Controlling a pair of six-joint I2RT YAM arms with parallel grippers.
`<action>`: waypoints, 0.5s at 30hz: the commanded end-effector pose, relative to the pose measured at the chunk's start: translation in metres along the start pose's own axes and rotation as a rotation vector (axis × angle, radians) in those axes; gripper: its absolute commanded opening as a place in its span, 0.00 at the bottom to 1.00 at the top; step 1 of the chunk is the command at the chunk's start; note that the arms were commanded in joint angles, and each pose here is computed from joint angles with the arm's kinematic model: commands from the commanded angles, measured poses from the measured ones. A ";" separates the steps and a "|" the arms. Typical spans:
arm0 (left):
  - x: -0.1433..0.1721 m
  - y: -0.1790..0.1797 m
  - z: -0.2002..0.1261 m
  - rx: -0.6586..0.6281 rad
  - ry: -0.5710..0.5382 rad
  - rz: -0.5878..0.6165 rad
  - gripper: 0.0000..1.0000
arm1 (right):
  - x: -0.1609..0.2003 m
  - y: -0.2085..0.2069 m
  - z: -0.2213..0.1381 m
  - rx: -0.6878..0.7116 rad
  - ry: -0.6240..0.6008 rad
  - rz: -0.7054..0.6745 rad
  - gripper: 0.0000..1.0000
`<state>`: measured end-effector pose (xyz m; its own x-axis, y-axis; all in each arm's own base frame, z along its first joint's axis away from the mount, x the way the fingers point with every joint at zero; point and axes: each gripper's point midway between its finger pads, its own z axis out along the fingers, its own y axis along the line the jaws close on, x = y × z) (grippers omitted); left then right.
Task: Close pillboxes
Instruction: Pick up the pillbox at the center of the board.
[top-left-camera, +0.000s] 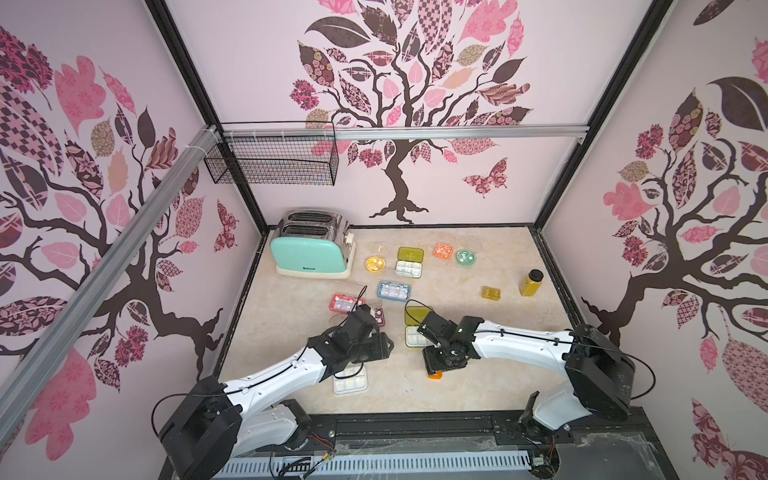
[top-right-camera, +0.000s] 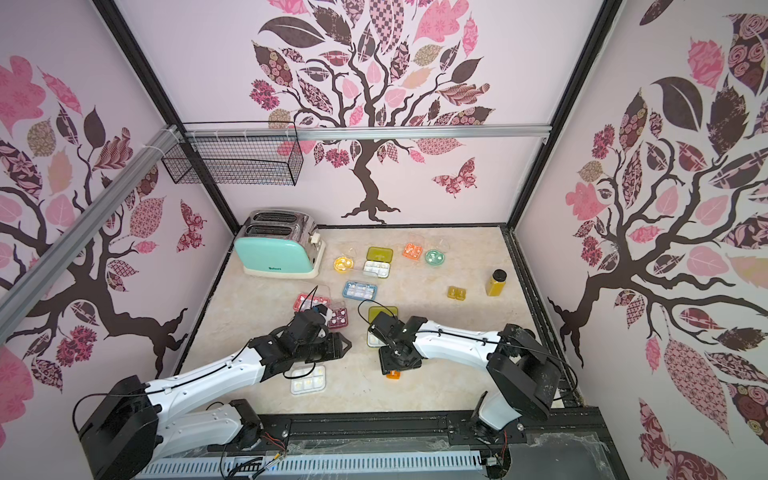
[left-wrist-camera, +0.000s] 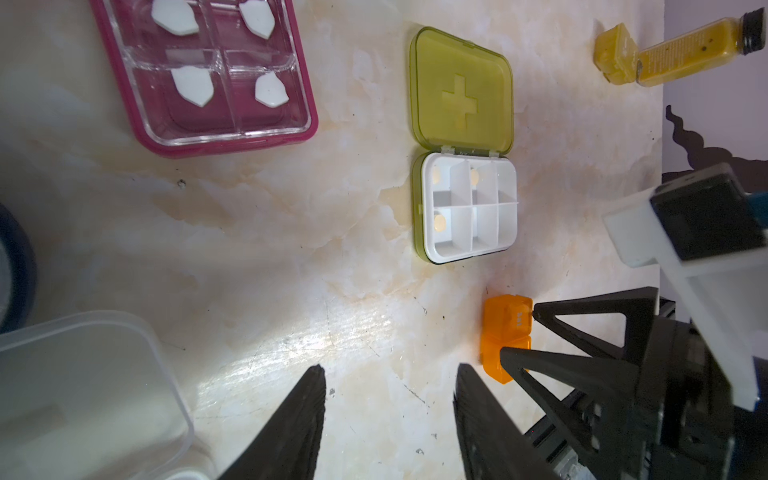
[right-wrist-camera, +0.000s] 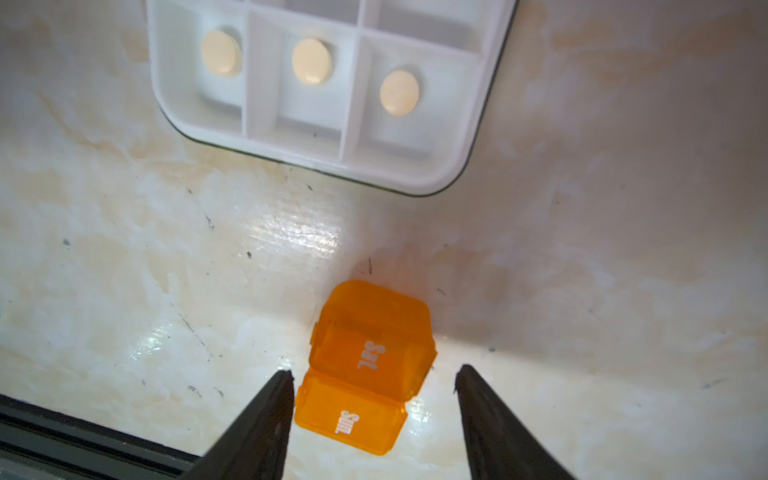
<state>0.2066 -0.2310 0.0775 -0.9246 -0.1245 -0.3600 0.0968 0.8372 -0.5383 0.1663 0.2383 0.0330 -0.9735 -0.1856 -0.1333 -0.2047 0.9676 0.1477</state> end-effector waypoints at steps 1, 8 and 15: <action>0.000 0.002 0.003 0.003 -0.002 0.022 0.53 | -0.001 0.001 0.000 0.049 0.000 -0.017 0.64; 0.002 0.002 0.006 0.003 0.012 0.026 0.53 | 0.001 -0.001 0.004 0.098 0.009 -0.060 0.55; 0.002 0.001 0.009 0.007 0.019 0.021 0.53 | 0.001 -0.005 0.001 0.115 0.002 -0.075 0.48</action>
<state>0.2056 -0.2332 0.0697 -0.9318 -0.0992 -0.3491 0.1081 0.8424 -0.5279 0.1636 0.2380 0.0235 -0.9619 -0.2435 -0.1245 -0.2522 0.9659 0.0589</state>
